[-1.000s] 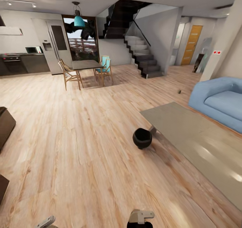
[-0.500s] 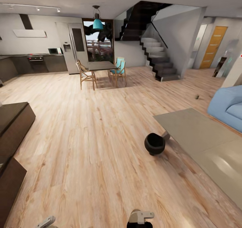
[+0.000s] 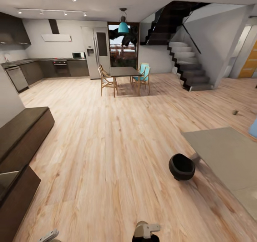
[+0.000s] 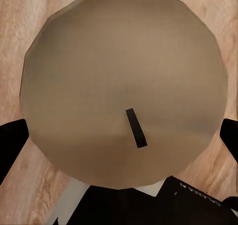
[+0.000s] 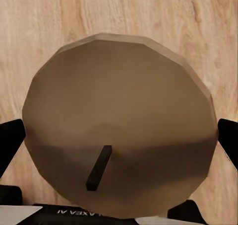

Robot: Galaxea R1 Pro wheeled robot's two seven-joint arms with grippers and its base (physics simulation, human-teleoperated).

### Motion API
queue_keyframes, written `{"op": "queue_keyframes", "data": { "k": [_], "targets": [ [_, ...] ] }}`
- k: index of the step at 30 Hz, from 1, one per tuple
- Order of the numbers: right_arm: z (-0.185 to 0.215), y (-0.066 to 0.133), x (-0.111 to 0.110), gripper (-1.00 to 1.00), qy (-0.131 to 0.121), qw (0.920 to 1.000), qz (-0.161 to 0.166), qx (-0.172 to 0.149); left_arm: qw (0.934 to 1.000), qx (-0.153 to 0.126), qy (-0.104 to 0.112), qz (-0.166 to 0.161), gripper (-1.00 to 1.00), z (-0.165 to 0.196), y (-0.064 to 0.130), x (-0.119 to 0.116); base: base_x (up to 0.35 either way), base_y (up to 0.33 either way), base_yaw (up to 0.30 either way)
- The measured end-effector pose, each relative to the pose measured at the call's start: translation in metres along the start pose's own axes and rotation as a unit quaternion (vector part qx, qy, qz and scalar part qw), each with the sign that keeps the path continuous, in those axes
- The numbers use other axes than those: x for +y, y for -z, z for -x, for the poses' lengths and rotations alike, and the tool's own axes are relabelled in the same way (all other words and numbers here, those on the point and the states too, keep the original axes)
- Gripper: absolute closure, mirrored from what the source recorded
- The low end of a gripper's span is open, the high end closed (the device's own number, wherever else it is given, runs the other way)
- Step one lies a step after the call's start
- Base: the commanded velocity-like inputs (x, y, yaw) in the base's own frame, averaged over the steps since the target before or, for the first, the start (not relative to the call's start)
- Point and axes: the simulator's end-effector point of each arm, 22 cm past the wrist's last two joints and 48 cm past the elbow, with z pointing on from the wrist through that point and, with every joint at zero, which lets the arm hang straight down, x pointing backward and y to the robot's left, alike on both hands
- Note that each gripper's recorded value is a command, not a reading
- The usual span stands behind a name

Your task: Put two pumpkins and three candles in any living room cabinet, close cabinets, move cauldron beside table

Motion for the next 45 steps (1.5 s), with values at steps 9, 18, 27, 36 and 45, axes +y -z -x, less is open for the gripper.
{"op": "queue_keyframes", "data": {
  "k": [9,18,27,36,45],
  "targets": [
    [0.012,0.000,-0.002,1.00,-0.010,0.9996,0.000,-0.027,1.0000,0.000,0.000,0.000,1.00,0.000,0.000,0.000,0.332,0.000,0.065],
    [0.011,0.000,0.001,1.00,-0.010,0.9996,0.002,-0.027,1.0000,0.002,-0.001,0.001,1.00,-0.001,-0.001,0.001,0.332,0.000,0.124],
    [0.007,-0.001,0.001,1.00,-0.010,0.9997,0.001,-0.020,1.0000,0.005,-0.001,0.003,1.00,-0.004,-0.002,0.002,0.325,-0.027,0.254],
    [0.004,-0.002,0.001,1.00,-0.010,0.9998,0.001,-0.017,1.0000,0.007,-0.001,0.004,1.00,-0.006,-0.004,0.002,0.276,-0.196,0.259],
    [0.001,-0.003,0.001,1.00,-0.010,0.9999,0.001,-0.013,0.9999,0.010,-0.001,0.006,1.00,-0.008,-0.005,0.003,0.166,-0.130,0.259]
  ]
}}
